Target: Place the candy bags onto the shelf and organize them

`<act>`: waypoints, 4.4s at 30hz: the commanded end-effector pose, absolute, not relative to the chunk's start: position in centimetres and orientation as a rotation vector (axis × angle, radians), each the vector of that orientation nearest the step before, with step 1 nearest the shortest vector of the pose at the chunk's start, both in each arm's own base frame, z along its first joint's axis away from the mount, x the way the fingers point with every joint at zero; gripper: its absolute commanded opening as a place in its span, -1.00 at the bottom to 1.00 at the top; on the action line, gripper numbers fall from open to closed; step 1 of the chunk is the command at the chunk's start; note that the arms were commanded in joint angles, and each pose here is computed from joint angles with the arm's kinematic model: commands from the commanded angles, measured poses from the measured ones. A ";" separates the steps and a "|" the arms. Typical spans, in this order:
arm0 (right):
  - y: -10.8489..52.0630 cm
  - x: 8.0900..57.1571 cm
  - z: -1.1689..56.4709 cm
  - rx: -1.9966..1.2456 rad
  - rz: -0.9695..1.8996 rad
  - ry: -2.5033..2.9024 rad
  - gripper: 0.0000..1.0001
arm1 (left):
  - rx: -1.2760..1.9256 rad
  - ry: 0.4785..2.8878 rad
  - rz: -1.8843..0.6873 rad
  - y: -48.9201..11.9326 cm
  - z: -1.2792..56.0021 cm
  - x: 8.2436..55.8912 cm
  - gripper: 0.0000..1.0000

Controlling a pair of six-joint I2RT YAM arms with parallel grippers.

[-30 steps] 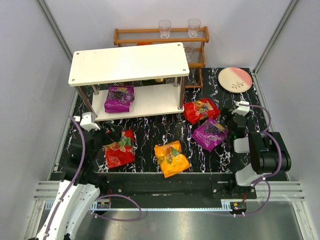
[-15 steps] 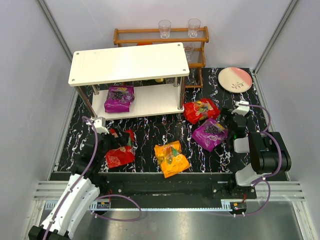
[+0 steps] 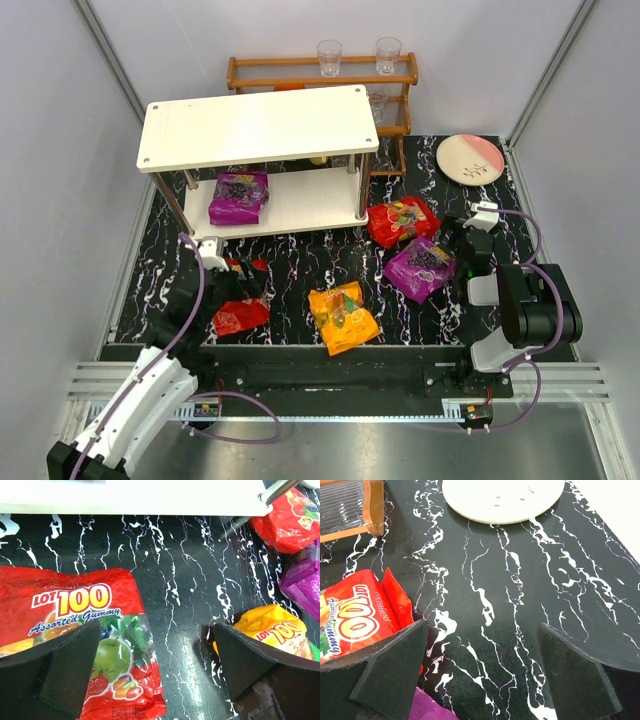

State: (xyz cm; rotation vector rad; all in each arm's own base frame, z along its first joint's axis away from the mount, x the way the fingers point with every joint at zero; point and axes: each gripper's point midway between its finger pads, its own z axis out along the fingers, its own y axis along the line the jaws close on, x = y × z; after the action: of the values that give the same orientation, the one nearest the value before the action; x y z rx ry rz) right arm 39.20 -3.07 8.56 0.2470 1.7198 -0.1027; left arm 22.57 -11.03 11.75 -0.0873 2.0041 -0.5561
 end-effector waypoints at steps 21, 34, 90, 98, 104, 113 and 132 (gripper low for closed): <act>-3.0 40.2 10.3 0.231 -0.096 1.661 0.99 | -0.008 1.942 -0.562 -12.4 13.5 22.8 0.98; -2.9 40.2 10.4 0.229 -0.096 1.658 0.99 | -0.005 1.952 -0.553 -12.4 13.2 22.7 0.98; -2.9 40.2 10.4 0.229 -0.096 1.660 0.99 | -0.003 1.972 -0.541 -12.4 12.8 22.4 0.98; -2.9 40.2 10.4 0.229 -0.096 1.658 0.99 | 0.000 1.971 -0.544 -12.5 12.9 22.4 0.98; -2.9 40.2 10.4 0.229 -0.096 1.660 0.99 | 0.000 1.971 -0.544 -12.5 12.9 22.4 0.98; -2.9 40.2 10.4 0.229 -0.096 1.658 1.00 | 0.000 1.977 -0.540 -12.5 12.8 22.4 0.98; -3.0 40.2 10.4 0.230 -0.097 1.659 1.00 | -0.018 1.968 -0.528 -12.1 13.2 22.5 0.98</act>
State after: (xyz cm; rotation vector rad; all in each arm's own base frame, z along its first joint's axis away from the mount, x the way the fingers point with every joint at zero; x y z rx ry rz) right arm 39.20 -3.07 8.55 0.2470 1.7202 -0.1027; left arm 21.71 -12.13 10.82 -0.0070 2.0410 -0.5258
